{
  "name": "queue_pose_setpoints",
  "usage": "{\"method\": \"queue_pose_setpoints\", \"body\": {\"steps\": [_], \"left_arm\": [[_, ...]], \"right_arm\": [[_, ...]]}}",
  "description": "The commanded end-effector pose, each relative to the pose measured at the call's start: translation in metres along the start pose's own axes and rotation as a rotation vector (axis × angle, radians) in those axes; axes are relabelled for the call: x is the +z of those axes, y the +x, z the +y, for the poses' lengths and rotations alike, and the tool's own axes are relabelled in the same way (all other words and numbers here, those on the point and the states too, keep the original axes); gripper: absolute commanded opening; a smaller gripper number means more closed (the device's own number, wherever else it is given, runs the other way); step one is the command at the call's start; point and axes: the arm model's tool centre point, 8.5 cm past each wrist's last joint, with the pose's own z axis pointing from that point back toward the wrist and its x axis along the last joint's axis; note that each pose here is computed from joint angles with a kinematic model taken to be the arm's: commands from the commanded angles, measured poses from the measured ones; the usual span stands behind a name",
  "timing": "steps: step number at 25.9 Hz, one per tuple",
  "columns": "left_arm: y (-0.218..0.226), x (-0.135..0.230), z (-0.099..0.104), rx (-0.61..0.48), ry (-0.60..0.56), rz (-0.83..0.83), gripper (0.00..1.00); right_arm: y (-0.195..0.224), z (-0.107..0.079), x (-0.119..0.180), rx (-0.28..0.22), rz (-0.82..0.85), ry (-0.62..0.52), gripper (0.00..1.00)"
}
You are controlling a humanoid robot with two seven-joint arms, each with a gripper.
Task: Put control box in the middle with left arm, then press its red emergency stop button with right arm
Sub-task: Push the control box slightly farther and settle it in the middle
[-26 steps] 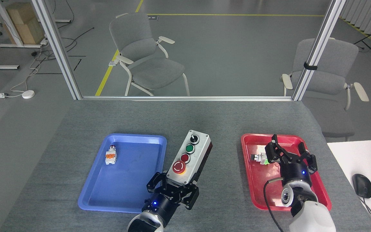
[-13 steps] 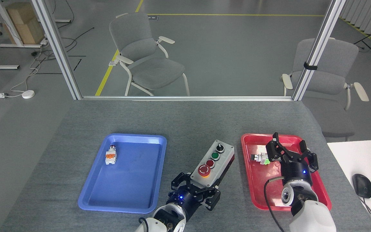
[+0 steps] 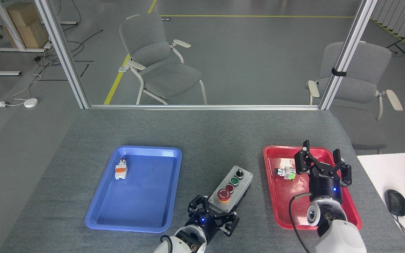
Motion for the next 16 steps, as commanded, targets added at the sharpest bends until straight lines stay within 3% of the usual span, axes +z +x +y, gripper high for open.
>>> {"method": "queue_pose_setpoints", "body": {"steps": [1, 3, 4, 6, 7, 10, 12, 16], "left_arm": [[-0.001, 0.0, -0.003, 0.001, -0.009, 0.003, 0.0], [-0.002, 0.0, -0.007, 0.003, -0.02, 0.009, 0.0], [-0.003, 0.0, -0.009, 0.002, -0.026, 0.017, 0.09], [-0.007, 0.0, -0.013, 0.003, -0.038, 0.044, 0.42], [-0.008, 0.001, -0.015, 0.003, -0.044, 0.056, 0.52], [-0.009, 0.001, -0.016, 0.003, -0.049, 0.063, 0.7], [-0.009, 0.001, -0.016, 0.003, -0.047, 0.063, 0.76], [-0.007, 0.001, -0.012, 0.002, -0.033, 0.057, 0.96]], "right_arm": [[0.0, 0.002, 0.001, 0.002, -0.002, 0.005, 1.0], [-0.001, 0.002, 0.002, 0.007, -0.001, 0.008, 1.0], [0.0, 0.002, 0.002, 0.01, -0.003, 0.008, 1.0], [0.0, 0.003, 0.003, 0.012, -0.003, 0.011, 1.0], [-0.001, 0.003, 0.003, 0.015, -0.003, 0.011, 1.0], [-0.001, 0.005, 0.003, 0.016, -0.004, 0.023, 1.0], [-0.002, 0.009, 0.002, 0.02, -0.004, 0.068, 1.0], [-0.007, 0.013, 0.0, 0.032, -0.018, 0.175, 0.99]]}}
